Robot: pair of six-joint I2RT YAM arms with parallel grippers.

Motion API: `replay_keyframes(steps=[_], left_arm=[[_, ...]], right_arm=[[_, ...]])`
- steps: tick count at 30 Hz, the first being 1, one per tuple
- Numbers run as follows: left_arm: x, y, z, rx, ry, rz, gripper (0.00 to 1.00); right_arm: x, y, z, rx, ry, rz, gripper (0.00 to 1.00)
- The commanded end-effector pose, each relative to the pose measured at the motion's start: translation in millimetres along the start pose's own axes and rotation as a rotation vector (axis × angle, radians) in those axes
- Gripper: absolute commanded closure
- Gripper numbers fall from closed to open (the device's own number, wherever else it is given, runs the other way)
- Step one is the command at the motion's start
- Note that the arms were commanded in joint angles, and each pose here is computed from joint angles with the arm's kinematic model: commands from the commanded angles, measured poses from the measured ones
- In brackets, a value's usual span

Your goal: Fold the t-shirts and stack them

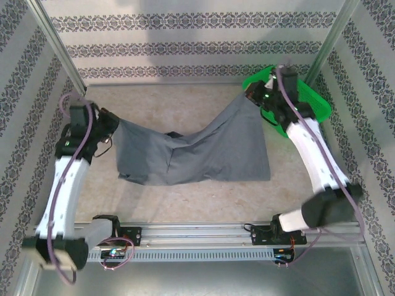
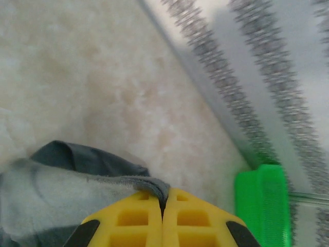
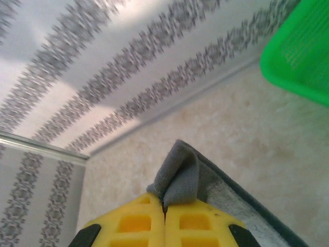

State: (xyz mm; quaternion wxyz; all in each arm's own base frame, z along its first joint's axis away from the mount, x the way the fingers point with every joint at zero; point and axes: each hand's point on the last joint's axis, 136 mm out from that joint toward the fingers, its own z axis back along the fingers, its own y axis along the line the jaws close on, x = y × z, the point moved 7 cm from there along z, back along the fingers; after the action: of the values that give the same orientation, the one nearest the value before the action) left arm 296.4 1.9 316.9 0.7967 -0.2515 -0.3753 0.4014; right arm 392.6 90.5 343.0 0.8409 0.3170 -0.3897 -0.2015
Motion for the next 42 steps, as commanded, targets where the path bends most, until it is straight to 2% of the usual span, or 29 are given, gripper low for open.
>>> replay_keyframes(steps=[1,4,6,9,12,15,19,22,24,28,31,32,33,35,36,38,42], left_arm=[[41,-27,-23,-0.148,-0.058,-0.03,1.0],[81,-44,-45,-0.201,-0.078,-0.011,1.0],[108,-64,-41,-0.246,-0.123,-0.023,1.0],[144,-99,-14,-0.312,-0.195,-0.054,1.0],[166,-129,28,-0.371,-0.267,-0.09,1.0],[174,-147,72,-0.405,-0.324,-0.119,1.0],[163,-144,114,-0.371,-0.369,-0.13,1.0],[144,-123,130,-0.287,-0.382,-0.116,1.0],[125,-96,125,-0.211,-0.348,-0.067,1.0],[64,-11,99,-0.006,-0.248,0.095,1.0],[12,55,72,0.136,-0.12,0.184,1.0],[-5,77,61,0.184,-0.069,0.205,1.0],[-17,91,52,0.21,-0.028,0.214,0.9],[-39,122,34,0.29,0.054,0.216,0.62],[-46,132,29,0.328,0.078,0.217,0.54],[-55,146,25,0.379,0.103,0.209,0.47],[-68,151,29,0.395,0.125,0.198,0.46]], right_arm=[[34,30,-28,0.15,-0.015,0.009,1.0],[62,42,-57,0.182,-0.013,0.006,1.0],[85,58,-57,0.223,-0.048,0.012,1.0],[117,83,-40,0.282,-0.127,0.023,1.0],[141,101,-11,0.332,-0.198,0.012,1.0],[150,112,21,0.352,-0.263,0.016,1.0],[139,108,55,0.319,-0.294,0.024,1.0],[111,84,63,0.25,-0.267,0.007,1.0],[84,57,64,0.17,-0.238,-0.018,1.0],[15,-17,51,-0.017,-0.131,-0.107,1.0],[-42,-76,35,-0.193,-0.003,-0.167,1.0],[-58,-94,27,-0.235,0.045,-0.189,0.96],[-72,-109,21,-0.276,0.094,-0.208,0.87],[-93,-133,8,-0.36,0.188,-0.203,0.63],[-99,-141,5,-0.396,0.218,-0.199,0.57],[-105,-148,1,-0.444,0.277,-0.178,0.45],[-110,-146,6,-0.489,0.302,-0.108,0.41]])
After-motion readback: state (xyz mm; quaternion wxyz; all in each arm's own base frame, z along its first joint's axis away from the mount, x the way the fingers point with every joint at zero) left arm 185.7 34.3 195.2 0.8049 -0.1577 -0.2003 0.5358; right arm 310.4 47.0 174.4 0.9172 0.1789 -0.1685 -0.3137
